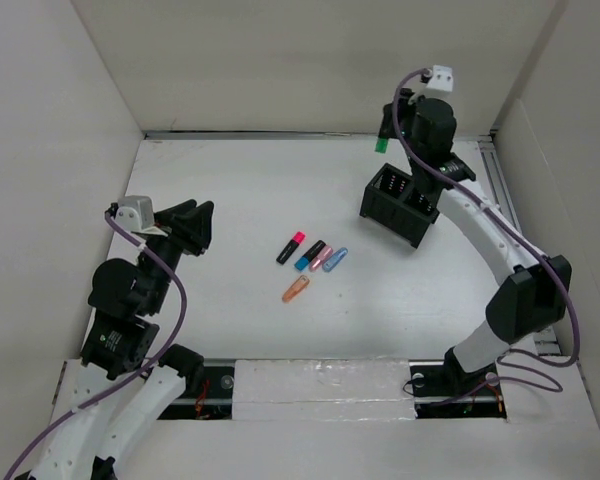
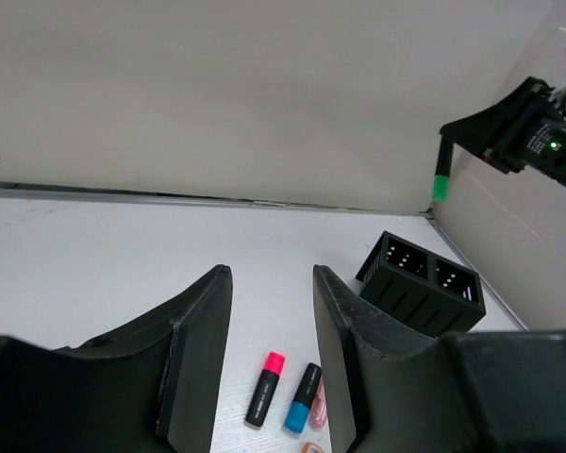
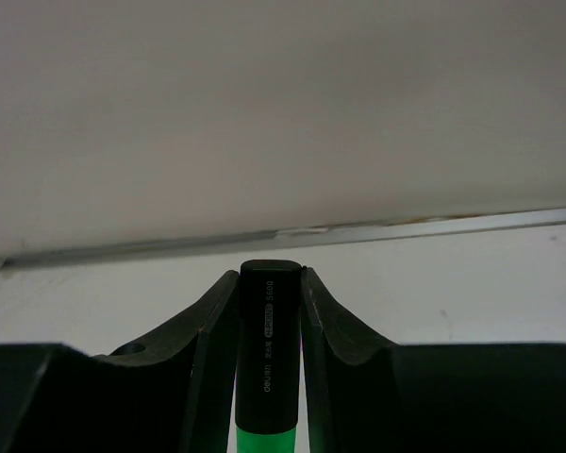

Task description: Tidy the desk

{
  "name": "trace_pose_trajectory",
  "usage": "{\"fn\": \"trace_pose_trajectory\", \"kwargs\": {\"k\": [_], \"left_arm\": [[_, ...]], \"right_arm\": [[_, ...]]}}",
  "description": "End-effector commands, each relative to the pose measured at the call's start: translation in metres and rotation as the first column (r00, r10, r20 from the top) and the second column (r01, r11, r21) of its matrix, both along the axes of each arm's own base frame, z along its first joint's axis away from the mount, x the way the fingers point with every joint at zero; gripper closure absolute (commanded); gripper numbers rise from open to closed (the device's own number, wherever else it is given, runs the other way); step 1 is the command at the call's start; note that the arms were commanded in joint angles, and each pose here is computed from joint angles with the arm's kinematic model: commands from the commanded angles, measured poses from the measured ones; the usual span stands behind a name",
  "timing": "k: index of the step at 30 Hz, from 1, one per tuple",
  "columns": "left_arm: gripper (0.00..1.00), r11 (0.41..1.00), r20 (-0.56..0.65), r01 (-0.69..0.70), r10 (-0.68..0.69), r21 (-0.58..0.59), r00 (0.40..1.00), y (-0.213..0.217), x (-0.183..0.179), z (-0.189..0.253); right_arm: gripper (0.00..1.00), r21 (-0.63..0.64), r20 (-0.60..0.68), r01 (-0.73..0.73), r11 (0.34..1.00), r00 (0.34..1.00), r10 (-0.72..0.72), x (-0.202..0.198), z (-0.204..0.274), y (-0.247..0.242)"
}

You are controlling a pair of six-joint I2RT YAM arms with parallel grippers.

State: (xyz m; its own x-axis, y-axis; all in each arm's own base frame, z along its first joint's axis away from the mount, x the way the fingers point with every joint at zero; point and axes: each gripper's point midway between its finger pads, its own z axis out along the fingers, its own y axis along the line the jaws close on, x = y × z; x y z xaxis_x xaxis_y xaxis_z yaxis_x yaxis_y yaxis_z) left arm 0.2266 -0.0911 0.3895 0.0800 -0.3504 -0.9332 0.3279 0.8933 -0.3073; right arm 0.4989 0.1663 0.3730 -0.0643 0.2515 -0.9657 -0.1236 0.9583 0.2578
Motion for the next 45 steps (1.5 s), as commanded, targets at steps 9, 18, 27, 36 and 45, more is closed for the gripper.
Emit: {"fn": "trace_pose_trajectory", "kwargs": {"k": [9, 18, 27, 36, 45], "left_arm": [[0.64, 1.000, 0.010, 0.008, -0.008, 0.003, 1.000, -0.005, 0.006, 0.001], [0.64, 1.000, -0.006, 0.003, -0.003, 0.012, 1.000, -0.006, 0.011, -0.003], [0.65, 1.000, -0.009, 0.003, -0.003, 0.014, 1.000, -0.006, 0.012, -0.004], [0.64, 1.000, -0.018, -0.005, 0.005, 0.017, 1.000, -0.006, 0.015, -0.007], [0.64, 1.000, -0.017, -0.007, 0.007, 0.020, 1.000, -0.006, 0.015, -0.006]], "right_arm": [[1.00, -0.077, -0.055, 0.309, 0.948, 0.948, -0.313, 0.035, -0.084, -0.078], [1.00, -0.113, -0.071, 0.352, 0.929, 0.930, -0.361, 0.030, -0.118, -0.085], [0.78, -0.163, -0.100, 0.367, 0.916, 0.917, -0.386, 0.020, -0.147, -0.079], [0.25, -0.091, -0.039, 0.236, 0.967, 0.970, -0.240, -0.009, -0.090, -0.038], [1.00, -0.072, -0.261, -0.336, 0.939, 0.915, 0.308, -0.093, -0.172, 0.133]]}}
